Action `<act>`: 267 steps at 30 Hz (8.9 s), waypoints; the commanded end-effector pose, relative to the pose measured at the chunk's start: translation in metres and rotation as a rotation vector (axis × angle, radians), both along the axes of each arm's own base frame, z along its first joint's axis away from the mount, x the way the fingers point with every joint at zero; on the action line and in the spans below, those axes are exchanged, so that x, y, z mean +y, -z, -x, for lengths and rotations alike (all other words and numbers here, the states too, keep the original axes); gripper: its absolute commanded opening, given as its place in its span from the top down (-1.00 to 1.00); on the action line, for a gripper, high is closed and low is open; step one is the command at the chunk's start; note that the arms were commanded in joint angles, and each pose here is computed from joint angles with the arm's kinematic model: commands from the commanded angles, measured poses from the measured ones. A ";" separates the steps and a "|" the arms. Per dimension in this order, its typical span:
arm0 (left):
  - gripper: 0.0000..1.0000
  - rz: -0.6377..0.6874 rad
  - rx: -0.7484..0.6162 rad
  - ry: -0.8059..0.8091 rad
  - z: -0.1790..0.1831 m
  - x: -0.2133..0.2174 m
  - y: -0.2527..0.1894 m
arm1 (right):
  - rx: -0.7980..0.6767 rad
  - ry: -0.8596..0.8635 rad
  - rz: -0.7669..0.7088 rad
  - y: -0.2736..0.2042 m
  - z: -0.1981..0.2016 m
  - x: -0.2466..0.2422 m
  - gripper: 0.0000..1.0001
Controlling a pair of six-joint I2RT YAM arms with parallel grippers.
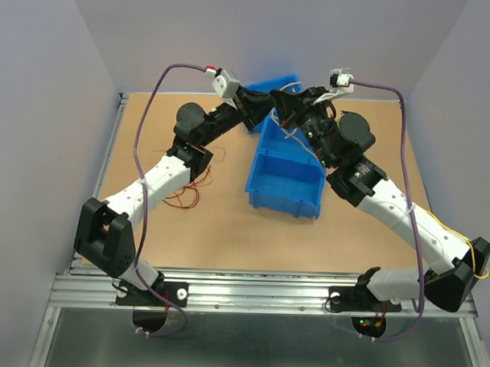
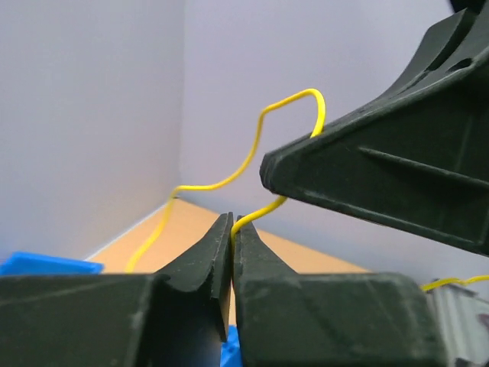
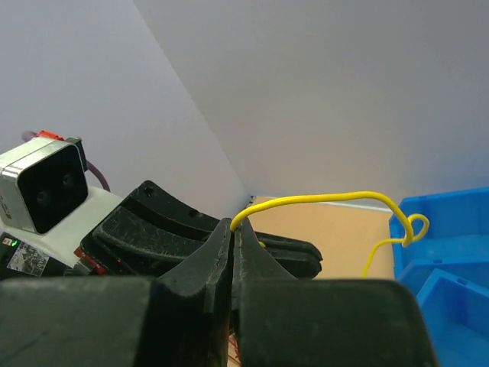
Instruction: Untangle the cables
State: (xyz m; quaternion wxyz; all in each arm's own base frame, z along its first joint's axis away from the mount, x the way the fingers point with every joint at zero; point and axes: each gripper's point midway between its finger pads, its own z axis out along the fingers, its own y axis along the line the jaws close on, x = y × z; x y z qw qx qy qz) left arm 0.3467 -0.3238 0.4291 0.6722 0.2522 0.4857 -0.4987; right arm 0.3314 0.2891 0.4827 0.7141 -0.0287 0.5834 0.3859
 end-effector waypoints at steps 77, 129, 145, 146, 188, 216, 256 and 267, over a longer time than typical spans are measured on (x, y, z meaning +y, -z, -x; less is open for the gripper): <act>1.00 -0.328 -0.053 -0.048 -0.174 -0.100 0.093 | 0.233 0.436 0.120 0.136 -0.129 -0.164 0.99; 0.86 -0.509 0.070 -0.108 -0.171 -0.050 0.195 | 0.450 0.204 0.048 0.238 -0.135 -0.113 0.99; 0.18 -0.809 0.086 -0.332 -0.182 -0.031 0.220 | 0.597 0.376 -0.019 0.275 -0.149 -0.144 0.99; 0.17 -0.822 0.090 -0.337 -0.183 -0.032 0.221 | 0.595 0.382 -0.018 0.273 -0.151 -0.146 0.99; -0.98 -0.907 0.217 -0.887 -0.049 0.232 0.214 | 0.390 -0.014 0.252 0.233 -0.027 -0.051 -0.65; 0.73 -1.033 0.391 -0.999 -0.100 0.284 0.287 | 0.160 -0.016 0.380 0.102 -0.045 -0.002 -0.59; 1.00 -1.150 0.405 -0.902 -0.093 0.278 0.316 | 0.197 0.102 0.473 0.186 -0.019 -0.053 -0.46; 1.00 -0.839 0.167 -0.712 -0.042 0.226 0.204 | 0.119 -0.260 0.579 0.207 -0.019 0.019 -0.30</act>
